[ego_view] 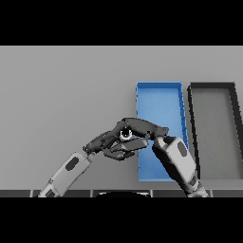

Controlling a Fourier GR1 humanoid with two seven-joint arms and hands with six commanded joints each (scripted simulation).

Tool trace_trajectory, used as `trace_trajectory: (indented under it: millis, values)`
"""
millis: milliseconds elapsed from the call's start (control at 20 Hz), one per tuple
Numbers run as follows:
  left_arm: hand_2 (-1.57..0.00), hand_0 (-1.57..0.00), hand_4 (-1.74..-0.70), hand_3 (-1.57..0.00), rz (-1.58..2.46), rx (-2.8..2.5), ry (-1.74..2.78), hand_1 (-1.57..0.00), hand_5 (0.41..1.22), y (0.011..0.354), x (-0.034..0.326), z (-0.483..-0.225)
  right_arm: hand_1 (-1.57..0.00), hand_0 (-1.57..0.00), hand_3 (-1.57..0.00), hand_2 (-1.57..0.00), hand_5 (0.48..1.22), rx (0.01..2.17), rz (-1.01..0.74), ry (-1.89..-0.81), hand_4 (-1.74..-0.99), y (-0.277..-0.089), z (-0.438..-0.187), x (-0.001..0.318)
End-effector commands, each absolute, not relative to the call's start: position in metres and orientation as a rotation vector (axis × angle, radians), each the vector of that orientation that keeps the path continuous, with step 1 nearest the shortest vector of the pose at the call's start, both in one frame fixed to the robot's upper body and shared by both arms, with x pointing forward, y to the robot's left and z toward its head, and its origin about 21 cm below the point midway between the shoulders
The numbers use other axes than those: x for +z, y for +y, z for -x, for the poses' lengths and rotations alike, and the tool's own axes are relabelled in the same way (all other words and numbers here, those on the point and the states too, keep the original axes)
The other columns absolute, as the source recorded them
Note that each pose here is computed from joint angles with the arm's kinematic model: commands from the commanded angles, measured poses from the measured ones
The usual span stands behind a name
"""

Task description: Pick up the blue pipe and place it into the blue bin.

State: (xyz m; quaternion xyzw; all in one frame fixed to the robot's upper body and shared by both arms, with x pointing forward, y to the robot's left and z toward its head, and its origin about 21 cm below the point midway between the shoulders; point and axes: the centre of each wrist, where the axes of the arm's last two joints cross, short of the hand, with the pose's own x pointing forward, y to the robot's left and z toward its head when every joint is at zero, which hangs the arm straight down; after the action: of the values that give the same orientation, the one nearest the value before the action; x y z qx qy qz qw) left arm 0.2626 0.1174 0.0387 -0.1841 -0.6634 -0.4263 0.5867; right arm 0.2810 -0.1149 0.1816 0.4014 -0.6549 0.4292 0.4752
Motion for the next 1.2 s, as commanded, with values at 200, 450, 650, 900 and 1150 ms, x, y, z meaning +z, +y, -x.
trace_trajectory:
  millis: [200, 450, 650, 900, 1150]
  values:
    - [0.00, 0.00, -0.92, 0.00, 0.427, -0.998, -1.517, 0.00, 0.503, 0.113, 0.039, -0.261, -1.57, -1.57, -1.57, -1.57, 1.171, 0.901, -1.058, -1.579, -1.689, -0.123, -0.291, 0.241]
    - [0.00, 0.00, -0.91, 0.00, 0.428, -1.009, -1.528, 0.00, 0.502, 0.117, 0.040, -0.258, -1.57, -1.57, -1.57, -1.57, 1.117, 0.782, -1.023, -1.781, -1.724, -0.144, -0.313, 0.312]
    - [0.00, 0.00, -0.91, 0.00, 0.447, -1.006, -1.536, 0.00, 0.491, 0.117, 0.044, -0.255, -1.57, -1.57, -1.57, -1.57, 1.127, 0.612, -0.812, -1.861, -1.734, -0.168, -0.346, 0.336]
    - [0.00, 0.00, -0.91, 0.00, 0.425, -0.983, -1.516, 0.00, 0.489, 0.125, 0.043, -0.260, -1.57, -1.57, -1.57, -1.57, 1.124, 0.433, -0.570, -1.725, -1.739, -0.212, -0.385, 0.295]
    - [0.00, 0.00, -0.89, 0.00, 0.422, -0.984, -1.518, 0.00, 0.478, 0.124, 0.040, -0.262, -1.57, -1.57, -1.57, -1.57, 1.121, 0.327, -0.418, -1.534, -1.740, -0.237, -0.391, 0.230]
